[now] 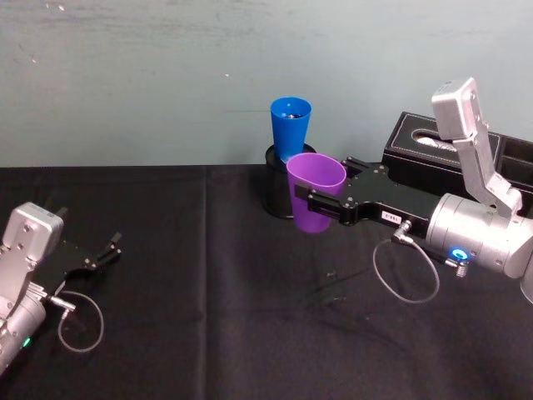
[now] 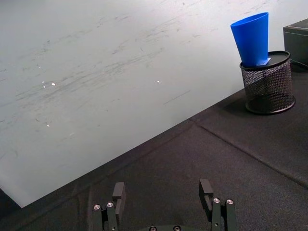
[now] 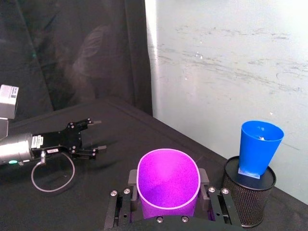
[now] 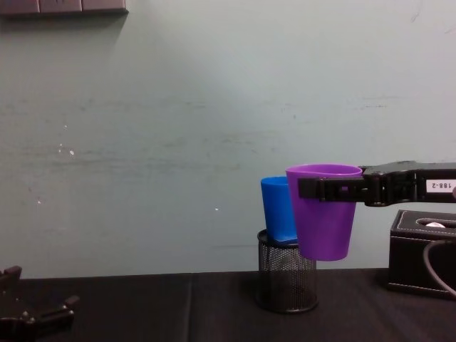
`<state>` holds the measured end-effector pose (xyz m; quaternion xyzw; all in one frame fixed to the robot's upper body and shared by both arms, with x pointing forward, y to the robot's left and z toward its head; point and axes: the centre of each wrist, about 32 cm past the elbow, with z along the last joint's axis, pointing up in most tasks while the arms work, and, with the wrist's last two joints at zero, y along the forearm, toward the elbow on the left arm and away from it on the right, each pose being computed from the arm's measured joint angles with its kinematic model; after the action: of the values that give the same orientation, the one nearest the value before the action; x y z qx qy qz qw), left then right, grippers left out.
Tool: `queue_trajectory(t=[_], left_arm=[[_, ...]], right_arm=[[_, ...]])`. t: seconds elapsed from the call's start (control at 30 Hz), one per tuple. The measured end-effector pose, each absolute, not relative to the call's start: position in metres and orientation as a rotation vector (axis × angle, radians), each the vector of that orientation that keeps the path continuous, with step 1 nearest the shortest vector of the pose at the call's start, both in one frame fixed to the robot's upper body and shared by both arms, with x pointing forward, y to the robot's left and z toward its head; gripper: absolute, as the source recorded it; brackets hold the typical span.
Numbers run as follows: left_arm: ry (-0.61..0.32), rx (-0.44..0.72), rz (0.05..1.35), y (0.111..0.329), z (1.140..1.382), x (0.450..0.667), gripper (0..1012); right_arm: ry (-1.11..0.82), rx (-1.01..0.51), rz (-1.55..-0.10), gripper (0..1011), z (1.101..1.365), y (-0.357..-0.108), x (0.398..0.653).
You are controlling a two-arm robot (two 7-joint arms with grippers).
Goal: Pick up one cup with a gripper and tap it against the other cup.
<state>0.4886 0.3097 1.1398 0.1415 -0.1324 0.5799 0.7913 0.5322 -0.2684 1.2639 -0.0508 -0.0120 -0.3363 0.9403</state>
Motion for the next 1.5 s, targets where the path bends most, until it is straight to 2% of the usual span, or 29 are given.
queue_trajectory(t=[0.6, 1.5], left_arm=[[-0.285, 0.304, 1.248, 0.310, 1.140, 0.489, 1000], [-0.285, 0.305, 1.248, 0.310, 1.140, 0.489, 1000]], right_arm=[[0.000, -0.117, -0.679, 710, 1.258, -0.268, 0.536], [0.067, -0.107, -0.867, 708, 1.244, -0.234, 0.595]])
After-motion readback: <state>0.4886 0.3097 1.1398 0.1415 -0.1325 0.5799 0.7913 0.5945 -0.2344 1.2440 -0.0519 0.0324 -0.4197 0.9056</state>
